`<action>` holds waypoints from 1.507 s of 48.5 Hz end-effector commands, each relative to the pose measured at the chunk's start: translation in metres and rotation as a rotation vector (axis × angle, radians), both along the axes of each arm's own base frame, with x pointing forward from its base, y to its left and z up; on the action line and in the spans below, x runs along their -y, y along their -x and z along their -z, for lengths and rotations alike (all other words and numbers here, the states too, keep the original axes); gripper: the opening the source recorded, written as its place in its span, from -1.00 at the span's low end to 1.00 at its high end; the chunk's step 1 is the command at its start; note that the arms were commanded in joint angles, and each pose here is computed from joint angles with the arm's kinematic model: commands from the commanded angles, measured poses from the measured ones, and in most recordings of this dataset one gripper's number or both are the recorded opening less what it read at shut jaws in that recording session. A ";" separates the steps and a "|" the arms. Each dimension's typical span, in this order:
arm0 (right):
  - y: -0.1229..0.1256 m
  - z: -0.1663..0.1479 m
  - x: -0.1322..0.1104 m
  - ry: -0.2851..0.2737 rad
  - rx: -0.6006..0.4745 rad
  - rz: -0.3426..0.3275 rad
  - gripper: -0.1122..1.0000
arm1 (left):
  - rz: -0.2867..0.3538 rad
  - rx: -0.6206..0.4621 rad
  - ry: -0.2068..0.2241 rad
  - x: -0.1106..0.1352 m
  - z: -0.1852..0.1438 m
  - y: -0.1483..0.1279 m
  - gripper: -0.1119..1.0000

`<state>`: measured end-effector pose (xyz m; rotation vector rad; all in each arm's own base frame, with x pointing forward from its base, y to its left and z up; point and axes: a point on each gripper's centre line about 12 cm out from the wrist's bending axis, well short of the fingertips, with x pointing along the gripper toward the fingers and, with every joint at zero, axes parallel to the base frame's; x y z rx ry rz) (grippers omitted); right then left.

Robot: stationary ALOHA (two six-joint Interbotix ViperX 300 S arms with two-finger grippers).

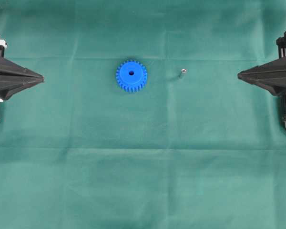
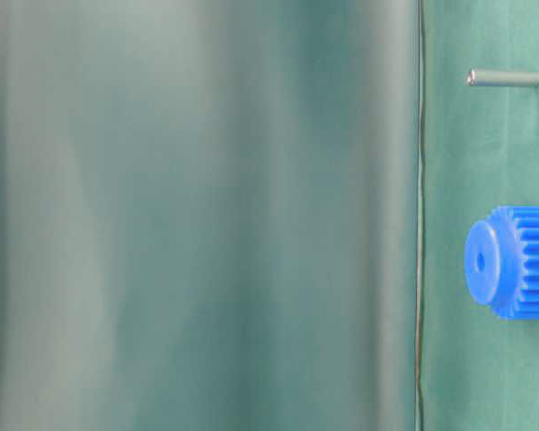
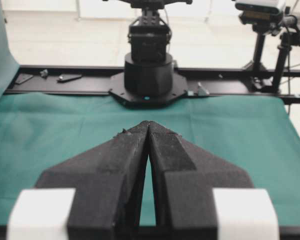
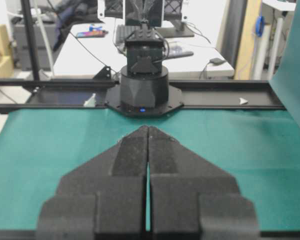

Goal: Insert the shaft placed at a random location into the center hole of the medium gear at another random location.
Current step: 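Move the right gripper left toward the upright silver shaft, fingers open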

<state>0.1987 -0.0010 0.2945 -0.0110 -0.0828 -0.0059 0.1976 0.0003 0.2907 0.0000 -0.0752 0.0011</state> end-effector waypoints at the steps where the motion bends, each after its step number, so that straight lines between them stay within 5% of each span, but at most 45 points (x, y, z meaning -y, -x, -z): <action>1: -0.003 -0.002 0.000 -0.017 0.000 -0.001 -0.78 | 0.003 0.003 -0.011 0.000 -0.009 -0.005 -0.80; 22: -0.026 0.038 0.016 -0.021 -0.182 0.069 -0.73 | 0.002 -0.012 -0.011 0.000 -0.008 -0.005 -0.80; 26: -0.033 0.051 0.025 -0.031 -0.232 0.106 -0.49 | 0.002 -0.015 -0.011 0.000 -0.008 -0.005 -0.80; 38: -0.054 0.099 0.049 -0.052 -0.367 0.191 0.74 | 0.002 -0.018 -0.011 0.000 -0.007 -0.005 -0.80; 44: -0.062 0.120 0.056 -0.058 -0.396 0.211 0.62 | 0.001 -0.017 -0.010 0.000 -0.007 -0.005 -0.80; 73: -0.085 0.188 0.077 -0.101 -0.465 0.289 0.62 | 0.001 -0.022 -0.012 0.000 -0.006 -0.005 -0.80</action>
